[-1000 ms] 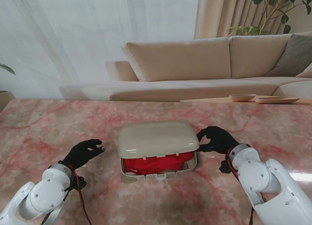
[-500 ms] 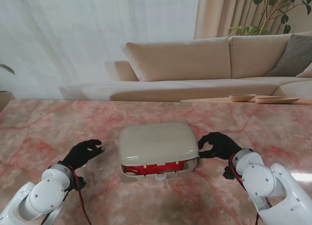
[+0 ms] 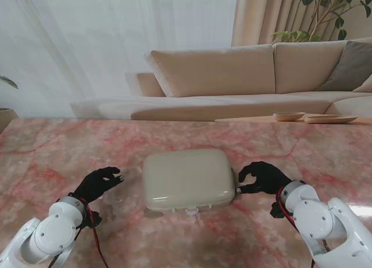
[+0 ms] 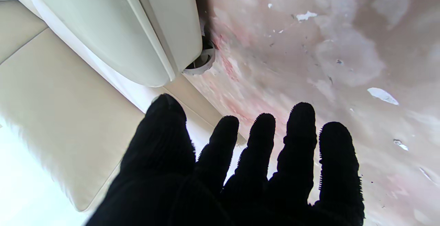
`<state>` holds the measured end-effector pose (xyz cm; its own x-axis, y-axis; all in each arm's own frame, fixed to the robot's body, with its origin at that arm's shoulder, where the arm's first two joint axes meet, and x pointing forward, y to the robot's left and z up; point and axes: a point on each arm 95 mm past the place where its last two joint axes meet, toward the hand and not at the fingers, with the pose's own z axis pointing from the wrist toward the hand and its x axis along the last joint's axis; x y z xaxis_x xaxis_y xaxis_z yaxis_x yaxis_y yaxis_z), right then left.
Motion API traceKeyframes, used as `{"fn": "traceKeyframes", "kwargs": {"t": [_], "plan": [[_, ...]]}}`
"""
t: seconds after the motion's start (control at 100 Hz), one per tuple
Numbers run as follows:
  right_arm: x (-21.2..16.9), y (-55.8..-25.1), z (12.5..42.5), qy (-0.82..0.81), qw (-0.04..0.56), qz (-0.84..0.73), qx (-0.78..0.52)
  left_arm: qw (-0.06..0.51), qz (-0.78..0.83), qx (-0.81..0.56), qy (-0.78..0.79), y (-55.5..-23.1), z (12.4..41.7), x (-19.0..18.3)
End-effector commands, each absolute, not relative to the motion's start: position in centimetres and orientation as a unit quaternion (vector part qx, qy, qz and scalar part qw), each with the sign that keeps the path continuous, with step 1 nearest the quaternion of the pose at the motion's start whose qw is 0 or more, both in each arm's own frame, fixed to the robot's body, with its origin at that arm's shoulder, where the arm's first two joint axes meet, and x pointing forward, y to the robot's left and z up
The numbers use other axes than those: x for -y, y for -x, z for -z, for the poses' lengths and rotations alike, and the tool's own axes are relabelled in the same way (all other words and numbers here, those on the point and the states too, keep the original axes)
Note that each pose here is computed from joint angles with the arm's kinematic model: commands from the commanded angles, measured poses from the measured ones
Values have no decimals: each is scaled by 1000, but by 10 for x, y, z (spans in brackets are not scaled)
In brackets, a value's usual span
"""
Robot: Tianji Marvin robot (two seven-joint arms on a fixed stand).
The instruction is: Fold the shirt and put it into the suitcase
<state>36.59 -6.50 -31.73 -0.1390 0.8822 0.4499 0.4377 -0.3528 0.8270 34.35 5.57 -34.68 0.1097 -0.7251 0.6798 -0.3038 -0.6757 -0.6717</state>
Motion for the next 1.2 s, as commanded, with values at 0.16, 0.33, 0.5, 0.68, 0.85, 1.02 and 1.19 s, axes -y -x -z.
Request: {"fn": "traceKeyframes", "kwargs": {"t": [0.16, 0.33, 0.5, 0.68, 0.85, 1.02, 1.19], "plan": [[66, -360, 326, -630, 194, -527, -537, 176, 562, -367, 720, -339, 351, -53], [64, -359, 329, -632, 186, -526, -538, 162, 565, -378, 715, -338, 352, -48], [61, -357, 332, -630, 176, -527, -543, 143, 566, -384, 716, -340, 355, -42], [59, -354, 334, -629, 167, -529, -545, 125, 565, -389, 717, -343, 360, -37], [57, -351, 336, -627, 161, -530, -547, 116, 567, -384, 720, -348, 364, -33], [56, -348, 336, -626, 155, -531, -549, 104, 568, -384, 720, -353, 367, -30], [55, -347, 337, -626, 151, -532, -550, 94, 567, -386, 721, -357, 370, -28]]}}
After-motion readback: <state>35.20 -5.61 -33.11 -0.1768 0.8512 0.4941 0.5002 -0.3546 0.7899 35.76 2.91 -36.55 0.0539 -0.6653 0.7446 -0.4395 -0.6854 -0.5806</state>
